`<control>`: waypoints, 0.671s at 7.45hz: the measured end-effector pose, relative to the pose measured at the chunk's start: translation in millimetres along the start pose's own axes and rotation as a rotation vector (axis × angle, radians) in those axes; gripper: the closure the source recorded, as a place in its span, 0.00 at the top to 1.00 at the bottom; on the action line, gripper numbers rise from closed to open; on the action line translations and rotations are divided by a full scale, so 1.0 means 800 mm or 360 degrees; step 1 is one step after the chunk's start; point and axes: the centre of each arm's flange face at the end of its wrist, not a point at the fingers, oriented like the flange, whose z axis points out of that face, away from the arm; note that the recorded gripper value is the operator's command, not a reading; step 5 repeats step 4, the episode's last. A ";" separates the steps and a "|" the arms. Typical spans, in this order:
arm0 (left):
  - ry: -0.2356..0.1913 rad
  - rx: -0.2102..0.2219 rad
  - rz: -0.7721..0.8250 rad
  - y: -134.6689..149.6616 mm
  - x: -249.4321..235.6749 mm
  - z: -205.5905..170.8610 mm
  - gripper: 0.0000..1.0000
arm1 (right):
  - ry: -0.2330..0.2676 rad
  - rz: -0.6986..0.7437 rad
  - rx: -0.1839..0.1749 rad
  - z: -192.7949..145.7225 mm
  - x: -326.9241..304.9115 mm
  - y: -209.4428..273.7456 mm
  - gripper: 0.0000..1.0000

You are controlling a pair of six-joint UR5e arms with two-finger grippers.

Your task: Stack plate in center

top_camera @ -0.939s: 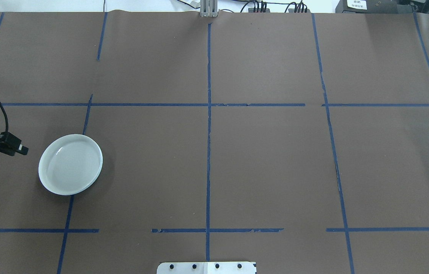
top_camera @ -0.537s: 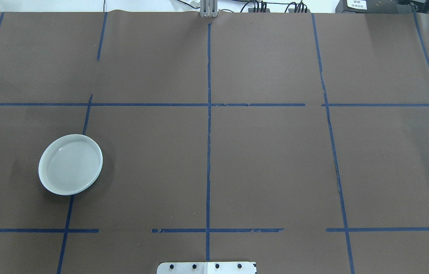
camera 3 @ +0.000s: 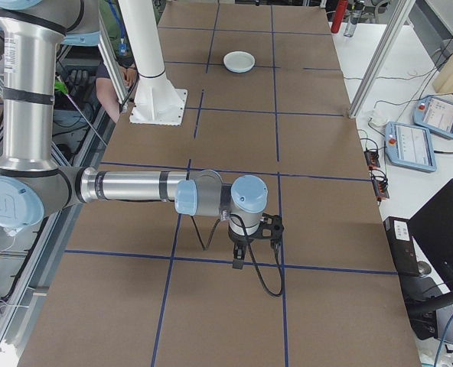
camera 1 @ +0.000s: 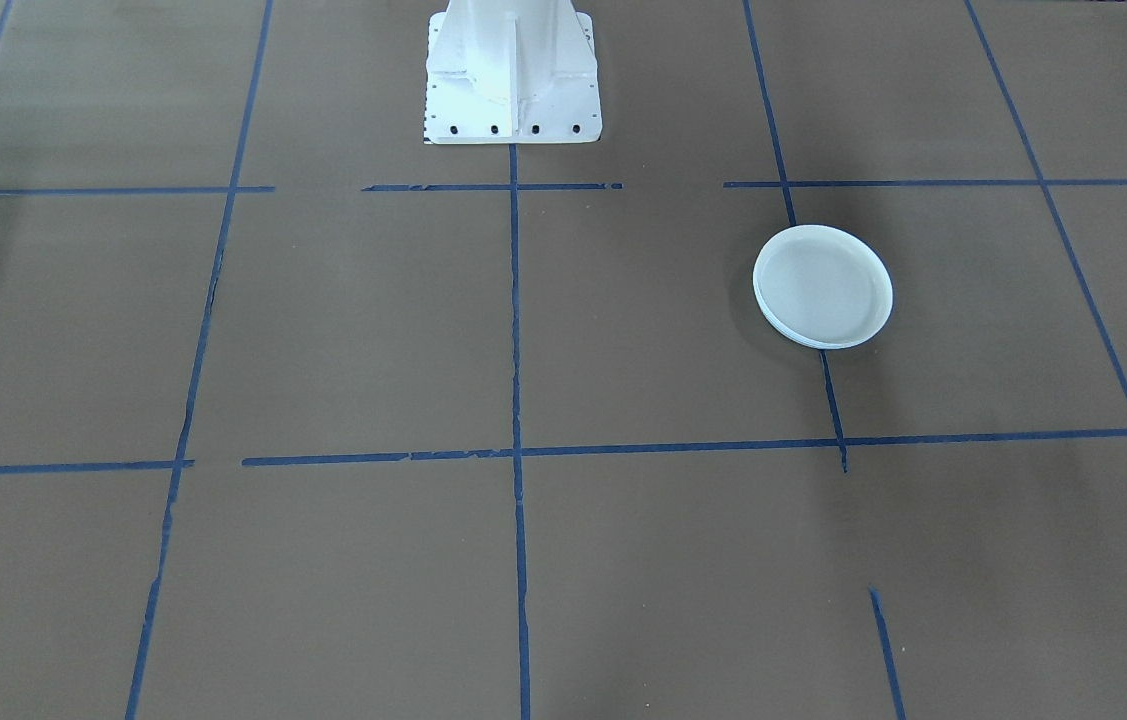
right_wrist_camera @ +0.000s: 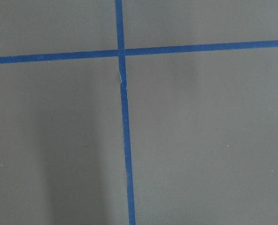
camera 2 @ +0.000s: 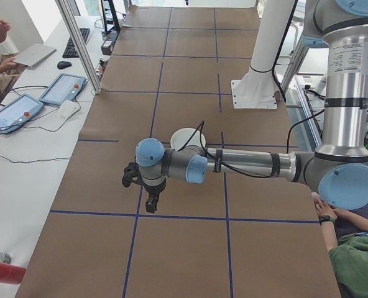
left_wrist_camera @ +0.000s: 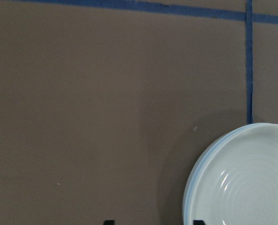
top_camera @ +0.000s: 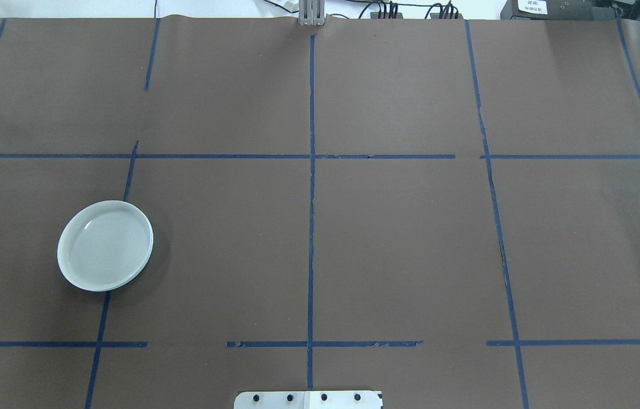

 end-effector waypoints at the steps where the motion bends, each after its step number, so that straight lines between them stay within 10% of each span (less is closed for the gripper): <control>1: -0.0010 0.0006 -0.0027 0.001 -0.015 -0.018 1.00 | 0.0000 0.0000 0.0000 0.000 0.000 0.000 1.00; 5: -0.0014 -0.0008 -0.0055 0.007 -0.031 -0.020 1.00 | 0.0000 0.0000 -0.0001 0.000 0.000 0.000 1.00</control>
